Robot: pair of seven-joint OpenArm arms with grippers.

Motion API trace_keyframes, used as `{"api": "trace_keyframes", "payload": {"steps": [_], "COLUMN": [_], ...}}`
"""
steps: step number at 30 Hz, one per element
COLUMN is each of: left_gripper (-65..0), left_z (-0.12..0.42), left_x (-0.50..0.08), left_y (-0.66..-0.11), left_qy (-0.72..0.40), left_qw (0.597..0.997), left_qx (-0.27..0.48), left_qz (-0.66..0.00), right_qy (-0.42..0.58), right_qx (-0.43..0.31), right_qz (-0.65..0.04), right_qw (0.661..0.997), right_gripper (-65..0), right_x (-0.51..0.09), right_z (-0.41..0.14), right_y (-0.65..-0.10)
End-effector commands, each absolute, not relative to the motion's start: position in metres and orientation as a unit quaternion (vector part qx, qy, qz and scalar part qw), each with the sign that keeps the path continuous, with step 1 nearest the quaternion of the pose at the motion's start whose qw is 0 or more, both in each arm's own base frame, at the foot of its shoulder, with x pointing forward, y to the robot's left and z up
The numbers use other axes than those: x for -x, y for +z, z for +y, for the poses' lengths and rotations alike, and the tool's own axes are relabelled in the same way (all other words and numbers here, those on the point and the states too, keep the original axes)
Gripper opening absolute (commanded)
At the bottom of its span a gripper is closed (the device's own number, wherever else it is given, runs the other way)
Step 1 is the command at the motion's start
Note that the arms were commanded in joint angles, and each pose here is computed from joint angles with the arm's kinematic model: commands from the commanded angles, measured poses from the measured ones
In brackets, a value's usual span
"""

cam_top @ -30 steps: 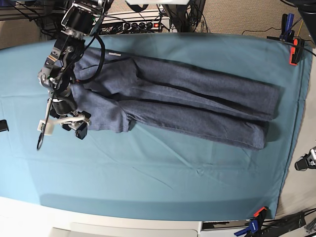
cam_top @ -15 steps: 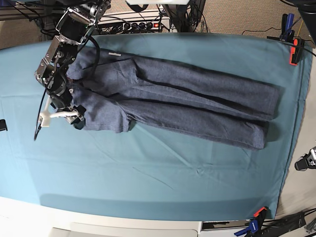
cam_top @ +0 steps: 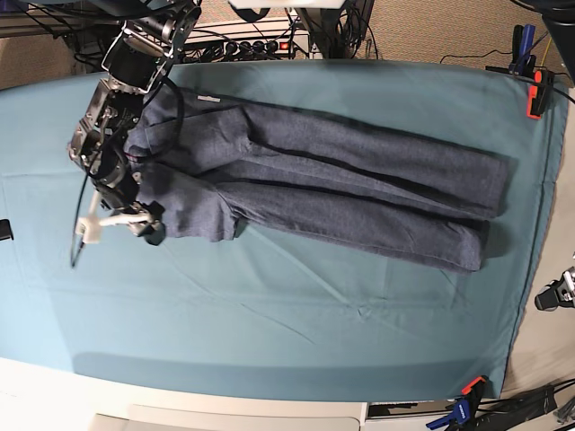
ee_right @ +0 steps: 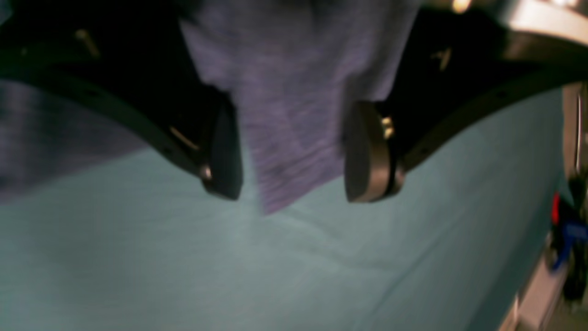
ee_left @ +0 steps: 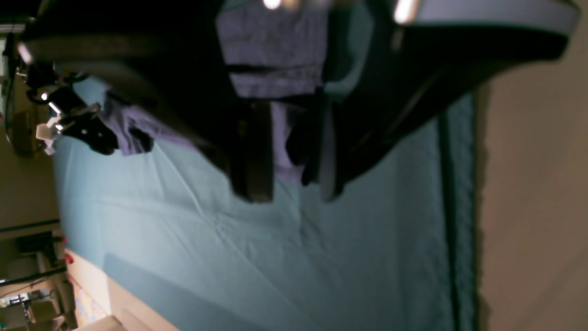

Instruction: Fold the T-shirt properly

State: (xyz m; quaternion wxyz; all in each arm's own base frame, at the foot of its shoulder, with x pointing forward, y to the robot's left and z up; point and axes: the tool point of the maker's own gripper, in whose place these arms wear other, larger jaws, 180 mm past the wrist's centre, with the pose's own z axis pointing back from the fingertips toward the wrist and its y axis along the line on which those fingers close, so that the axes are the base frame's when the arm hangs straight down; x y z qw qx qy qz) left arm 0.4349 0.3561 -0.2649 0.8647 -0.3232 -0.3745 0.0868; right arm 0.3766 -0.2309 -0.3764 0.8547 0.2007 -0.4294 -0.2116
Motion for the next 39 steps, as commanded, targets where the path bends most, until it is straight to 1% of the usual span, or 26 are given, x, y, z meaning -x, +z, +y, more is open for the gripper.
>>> {"api": "trace_keyframes", "payload": {"steps": [1, 7, 15, 21, 22, 27, 30, 32, 39], "left_gripper": [-45.2, -45.2, -45.3, -45.3, -45.3, -45.4, -45.4, -45.4, -45.4], "left_z": [0.364, 0.364, 0.364, 0.364, 0.364, 0.364, 0.364, 0.364, 0.364], "left_x": [-0.445, -0.445, -0.445, -0.445, -0.445, -0.445, -0.445, -0.445, -0.445], "left_y": [-0.238, -0.238, -0.238, -0.238, -0.238, -0.238, -0.238, -0.238, -0.238], "left_qy": [0.081, 0.081, 0.081, 0.081, 0.081, 0.081, 0.081, 0.081, 0.081], "left_qw": [0.849, 0.849, 0.849, 0.849, 0.849, 0.849, 0.849, 0.849, 0.849], "left_qx": [0.323, 0.323, 0.324, 0.324, 0.324, 0.324, 0.324, 0.324, 0.324], "left_qz": [-0.411, -0.410, -0.410, -0.410, -0.410, -0.410, -0.410, -0.410, -0.410], "right_qy": [-0.190, -0.120, -0.109, -0.094, -0.090, -0.085, -0.058, -0.048, -0.027], "right_qx": [-0.209, -0.200, -0.188, -0.194, -0.195, -0.197, -0.209, -0.220, -0.233], "right_qz": [-0.432, -0.411, -0.412, -0.415, -0.416, -0.419, -0.428, -0.432, -0.441], "right_qw": [0.856, 0.881, 0.885, 0.884, 0.884, 0.883, 0.877, 0.873, 0.866], "right_gripper": [-27.9, -27.9, -28.6, -40.9, -42.2, -42.7, -42.8, -44.5, -58.3], "right_x": [-0.384, -0.388, -0.389, -0.389, -0.389, -0.389, -0.390, -0.390, -0.390], "right_z": [-0.221, -0.184, -0.183, -0.179, -0.178, -0.177, -0.169, -0.164, -0.158], "right_y": [-0.368, -0.376, -0.377, -0.376, -0.375, -0.374, -0.366, -0.360, -0.348]}}
